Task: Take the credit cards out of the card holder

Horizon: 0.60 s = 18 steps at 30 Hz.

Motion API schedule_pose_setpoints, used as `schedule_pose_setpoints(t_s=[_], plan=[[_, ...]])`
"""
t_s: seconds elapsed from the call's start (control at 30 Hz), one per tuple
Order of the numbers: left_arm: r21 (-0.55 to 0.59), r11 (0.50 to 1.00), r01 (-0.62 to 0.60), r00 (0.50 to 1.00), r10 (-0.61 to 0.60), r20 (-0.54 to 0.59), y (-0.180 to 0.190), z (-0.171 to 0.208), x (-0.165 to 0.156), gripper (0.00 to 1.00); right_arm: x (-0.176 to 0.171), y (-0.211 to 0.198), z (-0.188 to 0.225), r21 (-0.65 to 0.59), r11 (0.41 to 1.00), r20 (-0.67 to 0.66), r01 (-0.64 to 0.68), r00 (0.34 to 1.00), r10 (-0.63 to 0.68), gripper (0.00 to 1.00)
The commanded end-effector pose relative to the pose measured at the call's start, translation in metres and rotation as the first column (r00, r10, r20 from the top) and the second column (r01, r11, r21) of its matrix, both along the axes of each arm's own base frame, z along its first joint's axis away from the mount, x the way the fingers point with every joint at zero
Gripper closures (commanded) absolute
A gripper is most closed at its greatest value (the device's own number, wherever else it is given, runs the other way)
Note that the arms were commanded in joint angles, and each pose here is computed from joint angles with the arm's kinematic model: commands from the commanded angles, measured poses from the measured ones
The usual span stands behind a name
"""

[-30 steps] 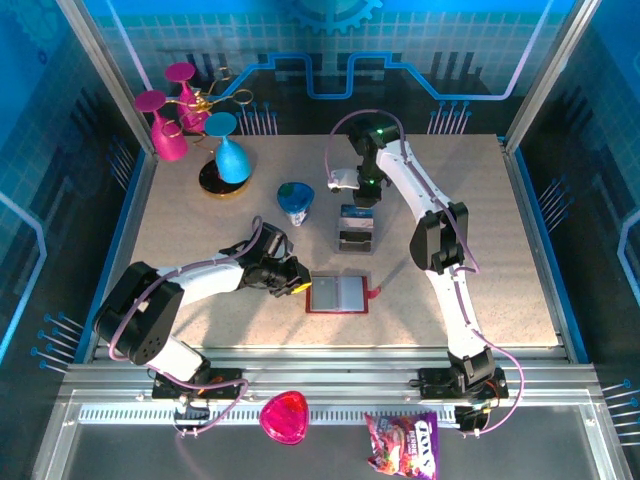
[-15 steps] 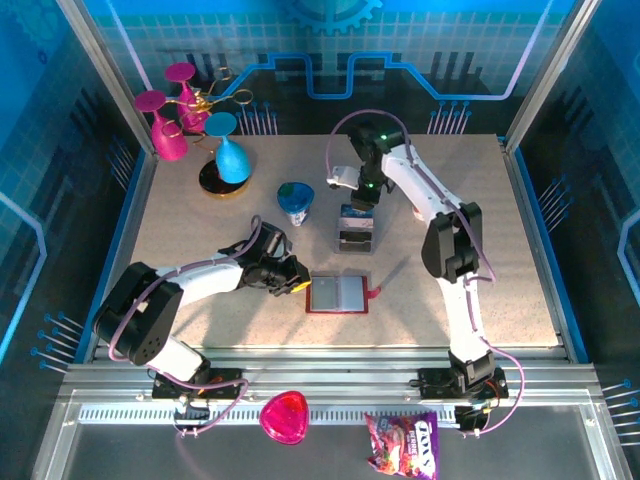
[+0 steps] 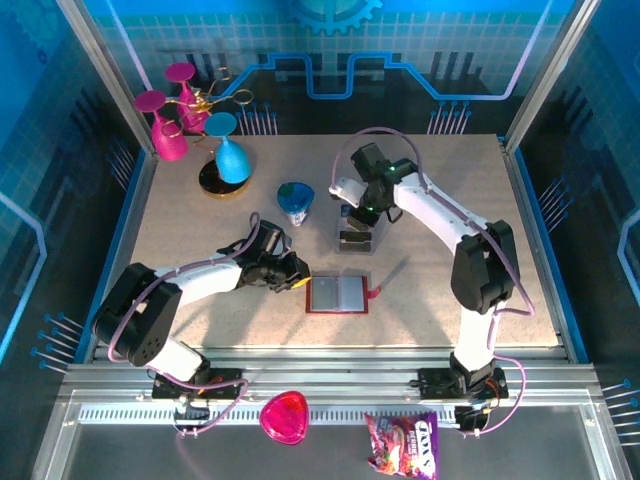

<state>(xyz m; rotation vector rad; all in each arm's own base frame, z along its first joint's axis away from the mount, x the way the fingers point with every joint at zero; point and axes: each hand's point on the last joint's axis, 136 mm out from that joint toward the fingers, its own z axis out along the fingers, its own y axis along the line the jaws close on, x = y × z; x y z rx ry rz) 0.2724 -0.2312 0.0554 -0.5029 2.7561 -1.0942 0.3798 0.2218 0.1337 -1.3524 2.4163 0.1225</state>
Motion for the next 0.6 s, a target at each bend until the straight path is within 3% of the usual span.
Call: schedule_pose_setpoints(t_s=[0.0,0.17,0.33,0.57], plan=[[-0.002,1.0,0.0,0.999,0.0,0.032,0.001,0.0,0.006,0.85,-0.009,0.011,0.014,0.1,0.989,0.022,0.109,0.994,-0.111,0.7],[-0.008,1.0,0.007,1.0,-0.007,0.029,-0.002,-0.001,0.009,0.85,-0.029,0.02,0.013,0.183,0.957,-0.015,0.225,0.974,-0.226,0.72],[-0.015,1.0,0.009,1.0,-0.008,0.018,-0.003,-0.005,0.007,0.85,-0.051,0.038,0.011,0.306,0.875,-0.125,0.374,0.928,-0.352,0.76],[-0.023,1.0,0.011,1.0,-0.011,0.005,-0.003,-0.009,0.004,0.85,-0.086,0.067,0.001,0.348,0.809,-0.276,0.473,0.877,-0.394,0.8]])
